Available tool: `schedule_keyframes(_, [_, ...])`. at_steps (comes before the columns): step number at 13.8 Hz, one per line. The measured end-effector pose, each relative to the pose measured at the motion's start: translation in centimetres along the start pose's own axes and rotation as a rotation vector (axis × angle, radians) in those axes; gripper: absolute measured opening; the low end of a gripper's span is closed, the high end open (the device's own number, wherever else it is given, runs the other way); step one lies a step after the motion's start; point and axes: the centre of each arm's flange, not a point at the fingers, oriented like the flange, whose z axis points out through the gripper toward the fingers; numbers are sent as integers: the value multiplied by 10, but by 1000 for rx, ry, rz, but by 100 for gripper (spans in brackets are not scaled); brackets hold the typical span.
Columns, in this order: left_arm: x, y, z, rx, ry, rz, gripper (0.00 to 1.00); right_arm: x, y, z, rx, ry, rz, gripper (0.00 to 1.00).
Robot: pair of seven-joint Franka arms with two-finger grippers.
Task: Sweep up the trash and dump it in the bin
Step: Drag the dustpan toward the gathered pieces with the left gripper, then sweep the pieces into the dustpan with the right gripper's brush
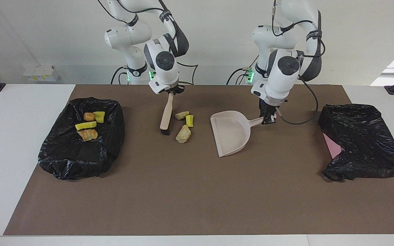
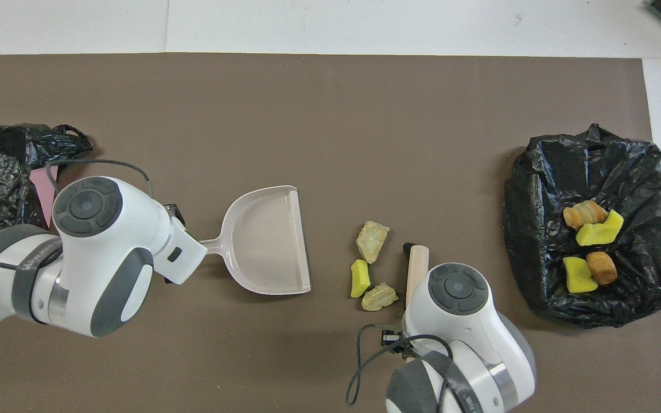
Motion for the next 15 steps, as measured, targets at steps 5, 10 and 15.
schedule_keyframes(5, [40, 24, 6, 15, 1, 21, 31, -7, -10, 11, 45, 19, 14, 26])
schedule_keyframes(10, [46, 30, 12, 19, 3, 25, 31, 8, -32, 16, 226, 12, 204, 26])
schedule_keyframes(15, [55, 36, 20, 45, 17, 47, 31, 19, -81, -1, 347, -19, 263, 26])
